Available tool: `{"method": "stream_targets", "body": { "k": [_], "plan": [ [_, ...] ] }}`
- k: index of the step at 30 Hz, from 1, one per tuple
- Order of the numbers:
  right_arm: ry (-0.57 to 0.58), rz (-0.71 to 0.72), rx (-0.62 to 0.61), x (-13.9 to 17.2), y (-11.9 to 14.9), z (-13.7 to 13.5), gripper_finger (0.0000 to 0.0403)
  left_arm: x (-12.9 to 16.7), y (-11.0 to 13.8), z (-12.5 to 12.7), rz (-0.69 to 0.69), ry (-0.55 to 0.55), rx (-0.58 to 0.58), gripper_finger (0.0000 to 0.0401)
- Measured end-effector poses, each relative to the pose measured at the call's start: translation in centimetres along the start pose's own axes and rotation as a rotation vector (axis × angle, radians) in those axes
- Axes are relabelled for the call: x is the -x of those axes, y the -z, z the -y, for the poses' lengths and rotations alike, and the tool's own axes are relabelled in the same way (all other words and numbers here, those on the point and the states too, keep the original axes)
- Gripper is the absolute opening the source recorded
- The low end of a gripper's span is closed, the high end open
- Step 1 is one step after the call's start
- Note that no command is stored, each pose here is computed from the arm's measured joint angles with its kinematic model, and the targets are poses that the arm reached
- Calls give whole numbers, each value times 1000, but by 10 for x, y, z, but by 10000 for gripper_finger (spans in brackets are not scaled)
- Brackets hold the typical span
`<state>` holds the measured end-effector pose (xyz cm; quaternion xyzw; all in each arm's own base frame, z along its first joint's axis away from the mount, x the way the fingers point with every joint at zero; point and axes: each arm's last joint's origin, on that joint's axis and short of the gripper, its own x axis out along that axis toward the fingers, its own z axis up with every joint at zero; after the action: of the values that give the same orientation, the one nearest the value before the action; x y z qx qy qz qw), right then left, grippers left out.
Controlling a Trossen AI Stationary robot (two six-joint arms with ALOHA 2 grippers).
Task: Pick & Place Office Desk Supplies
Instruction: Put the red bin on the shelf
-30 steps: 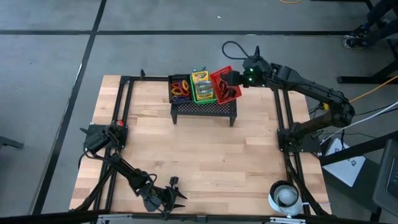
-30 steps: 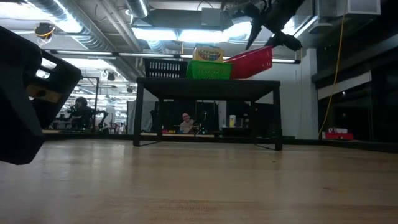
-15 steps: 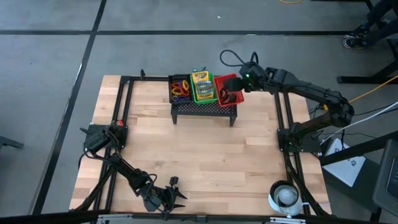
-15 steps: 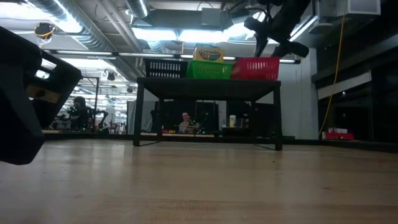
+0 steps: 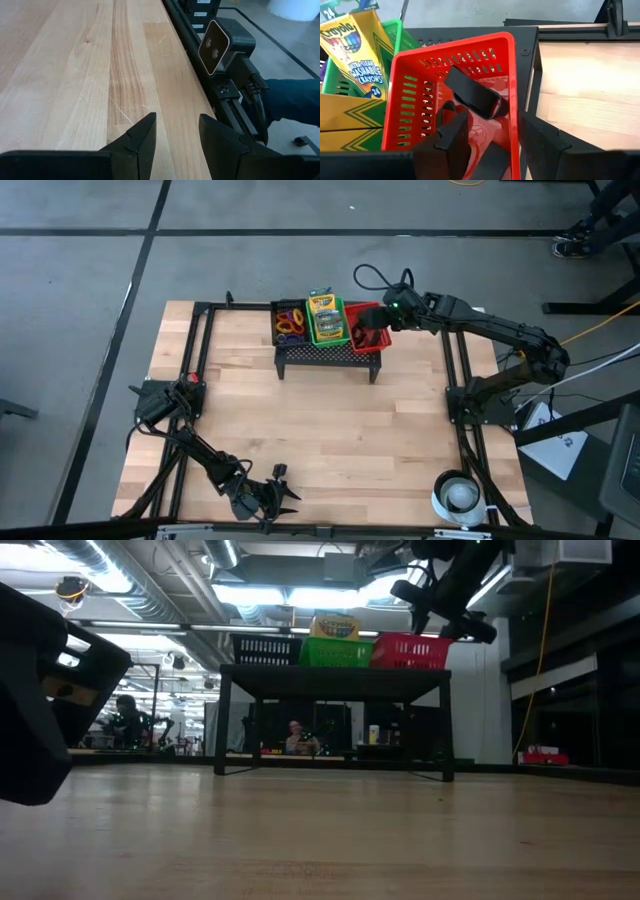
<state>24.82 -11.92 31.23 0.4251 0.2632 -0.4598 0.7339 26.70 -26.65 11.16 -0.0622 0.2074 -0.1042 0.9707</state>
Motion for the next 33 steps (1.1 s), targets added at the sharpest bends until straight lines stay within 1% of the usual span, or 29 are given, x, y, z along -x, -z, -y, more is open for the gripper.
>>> {"method": "stream_targets", "body": {
  "k": [4, 10, 14, 24, 29, 33],
  "plan": [
    [-15, 7, -8, 0, -1, -1, 161, 0, 0, 0, 0, 0, 1, 143],
    [-83, 27, -23, 0, -4, -7, 159, 0, 0, 0, 0, 0, 1, 143],
    [-97, 21, -24, 0, -4, -8, 160, 0, 0, 0, 0, 0, 2, 143],
    [-41, -21, 2, 0, 0, -2, 160, 0, 0, 0, 0, 0, 7, 143],
    [36, -9, 40, 0, 1, 3, 160, 0, 0, 0, 0, 0, 9, 143],
    [83, -29, 51, -1, 1, 9, 160, 0, 0, 0, -2, 0, 8, 143]
  ]
}}
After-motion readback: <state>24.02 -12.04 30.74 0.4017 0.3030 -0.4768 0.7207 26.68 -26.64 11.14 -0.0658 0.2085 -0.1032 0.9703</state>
